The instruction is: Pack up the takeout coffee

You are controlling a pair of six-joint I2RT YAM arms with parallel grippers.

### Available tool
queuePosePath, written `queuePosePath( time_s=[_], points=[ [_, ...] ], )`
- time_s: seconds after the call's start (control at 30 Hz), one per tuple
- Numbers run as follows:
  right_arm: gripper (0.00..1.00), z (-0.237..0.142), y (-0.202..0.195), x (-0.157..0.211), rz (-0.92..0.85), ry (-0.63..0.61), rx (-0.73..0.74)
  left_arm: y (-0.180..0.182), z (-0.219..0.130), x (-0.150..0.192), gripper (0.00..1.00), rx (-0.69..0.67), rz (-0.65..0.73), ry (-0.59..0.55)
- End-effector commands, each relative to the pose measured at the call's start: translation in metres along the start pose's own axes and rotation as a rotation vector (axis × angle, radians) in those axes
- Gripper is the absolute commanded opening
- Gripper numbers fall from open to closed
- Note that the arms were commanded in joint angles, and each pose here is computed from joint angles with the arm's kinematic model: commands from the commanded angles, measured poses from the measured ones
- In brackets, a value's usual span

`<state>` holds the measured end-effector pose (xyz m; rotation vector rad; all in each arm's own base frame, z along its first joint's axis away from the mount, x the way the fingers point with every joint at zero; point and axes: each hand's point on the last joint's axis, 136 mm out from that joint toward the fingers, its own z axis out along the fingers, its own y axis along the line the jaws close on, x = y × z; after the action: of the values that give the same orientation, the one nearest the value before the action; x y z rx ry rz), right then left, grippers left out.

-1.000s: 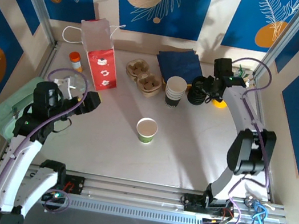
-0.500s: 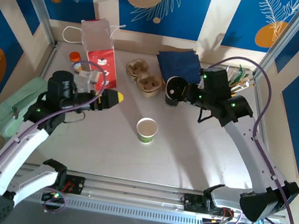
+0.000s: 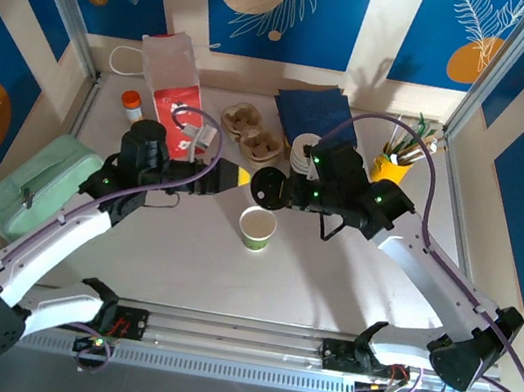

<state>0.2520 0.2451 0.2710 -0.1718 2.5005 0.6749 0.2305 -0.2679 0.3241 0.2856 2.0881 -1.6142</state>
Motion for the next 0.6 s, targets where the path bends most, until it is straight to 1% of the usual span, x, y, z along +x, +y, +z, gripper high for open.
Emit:
queuePosePath(
  time_s=[0.0,0.03,0.1,0.17,0.3,0.47,0.57],
  points=[
    [0.14,-0.002,0.013,0.001,-0.013,0.0,-0.022,0.014,0.007,0.002,0.99,-0.041,-0.039,0.002],
    [0.14,-0.002,0.016,0.001,-0.02,0.002,-0.024,0.023,0.008,0.003,0.98,-0.084,-0.052,0.006],
    [0.13,-0.001,0.02,0.001,-0.032,0.002,-0.025,0.028,0.013,0.007,0.96,-0.092,-0.068,0.03],
    [0.13,0.0,0.022,0.001,-0.046,0.002,-0.02,0.024,0.018,0.011,0.91,-0.062,-0.067,0.057],
    [0.13,0.002,0.026,0.0,-0.053,-0.004,-0.021,0.031,0.019,0.018,0.79,-0.101,-0.059,0.087],
    [0.14,0.005,0.029,-0.002,-0.061,-0.005,-0.021,0.022,0.022,0.019,0.62,-0.025,-0.072,0.095],
    [0.14,0.007,0.029,-0.001,-0.074,-0.001,-0.014,0.014,0.022,0.017,0.58,0.016,-0.064,0.083]
  ],
)
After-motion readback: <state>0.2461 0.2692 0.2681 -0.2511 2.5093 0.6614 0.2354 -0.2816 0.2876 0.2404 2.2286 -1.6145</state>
